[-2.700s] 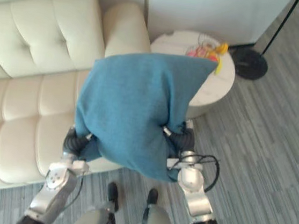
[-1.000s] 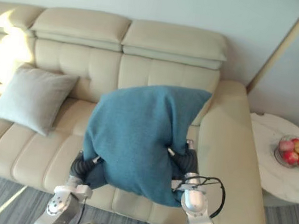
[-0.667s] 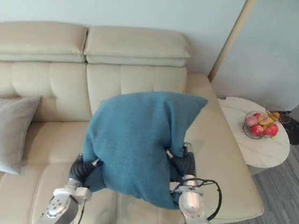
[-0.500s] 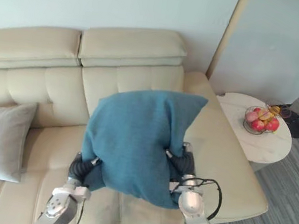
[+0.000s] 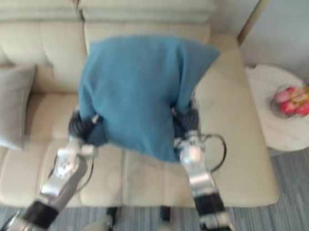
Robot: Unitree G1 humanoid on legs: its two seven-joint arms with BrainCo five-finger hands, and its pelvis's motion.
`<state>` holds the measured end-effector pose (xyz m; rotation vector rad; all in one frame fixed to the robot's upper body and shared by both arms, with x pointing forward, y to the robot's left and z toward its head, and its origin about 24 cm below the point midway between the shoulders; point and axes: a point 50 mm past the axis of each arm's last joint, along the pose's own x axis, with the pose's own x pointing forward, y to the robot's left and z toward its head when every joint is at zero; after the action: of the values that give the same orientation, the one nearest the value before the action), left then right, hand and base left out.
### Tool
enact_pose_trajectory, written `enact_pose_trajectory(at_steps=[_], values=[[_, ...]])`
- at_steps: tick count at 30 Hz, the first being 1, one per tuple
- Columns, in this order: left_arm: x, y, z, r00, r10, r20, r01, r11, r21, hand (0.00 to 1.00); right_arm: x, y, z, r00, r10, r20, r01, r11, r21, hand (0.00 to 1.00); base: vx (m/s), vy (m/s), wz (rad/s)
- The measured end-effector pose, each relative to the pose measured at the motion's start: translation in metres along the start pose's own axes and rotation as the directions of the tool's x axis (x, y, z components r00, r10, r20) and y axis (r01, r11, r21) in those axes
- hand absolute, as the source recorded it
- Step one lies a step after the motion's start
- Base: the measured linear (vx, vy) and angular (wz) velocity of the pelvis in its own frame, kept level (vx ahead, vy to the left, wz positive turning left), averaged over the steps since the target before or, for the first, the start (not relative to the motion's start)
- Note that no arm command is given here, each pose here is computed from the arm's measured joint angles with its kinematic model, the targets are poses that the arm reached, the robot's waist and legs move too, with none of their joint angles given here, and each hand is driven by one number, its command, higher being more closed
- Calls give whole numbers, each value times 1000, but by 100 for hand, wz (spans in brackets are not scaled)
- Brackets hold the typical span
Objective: Pick up cushions and gather them together orderly.
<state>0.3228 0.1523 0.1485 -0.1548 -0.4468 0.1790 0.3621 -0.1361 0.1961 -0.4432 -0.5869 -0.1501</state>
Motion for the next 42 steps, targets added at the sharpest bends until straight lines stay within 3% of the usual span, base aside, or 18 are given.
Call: enact_pose_trajectory(at_steps=[3,9,10,15,20,24,29,37,42], values=[[55,-16,53,981,35,193,-37,999,7,100,59,-26,50,981,-140,131,142,990,-4,100,-157,-13,15],[117,-36,151,898,139,418,-107,989,-100,100,116,-66,144,896,-329,298,321,944,76,100,-95,-11,18],[126,-39,168,886,162,435,-122,985,-118,0,122,-70,160,882,-353,313,342,935,91,0,-76,-31,18],[149,-39,206,868,197,456,-175,980,-90,0,137,-84,182,862,-412,296,403,910,95,0,-44,-51,10],[158,-39,205,894,170,414,-163,985,-53,0,144,-100,160,886,-438,155,430,899,83,0,-2,-71,7],[160,-49,178,942,118,314,-119,993,-14,0,146,-100,140,907,-420,32,413,901,132,0,-13,-82,-1],[151,-58,141,972,76,222,-61,996,-71,0,140,-96,114,918,-395,-40,396,902,172,0,-13,-98,-2],[141,-35,110,979,121,161,-89,977,-193,0,123,-93,89,926,-377,-27,374,902,214,0,-22,-127,-9],[136,-7,97,978,138,156,-116,983,-144,0,109,-102,85,922,-384,44,366,905,218,0,-12,-147,-5]])
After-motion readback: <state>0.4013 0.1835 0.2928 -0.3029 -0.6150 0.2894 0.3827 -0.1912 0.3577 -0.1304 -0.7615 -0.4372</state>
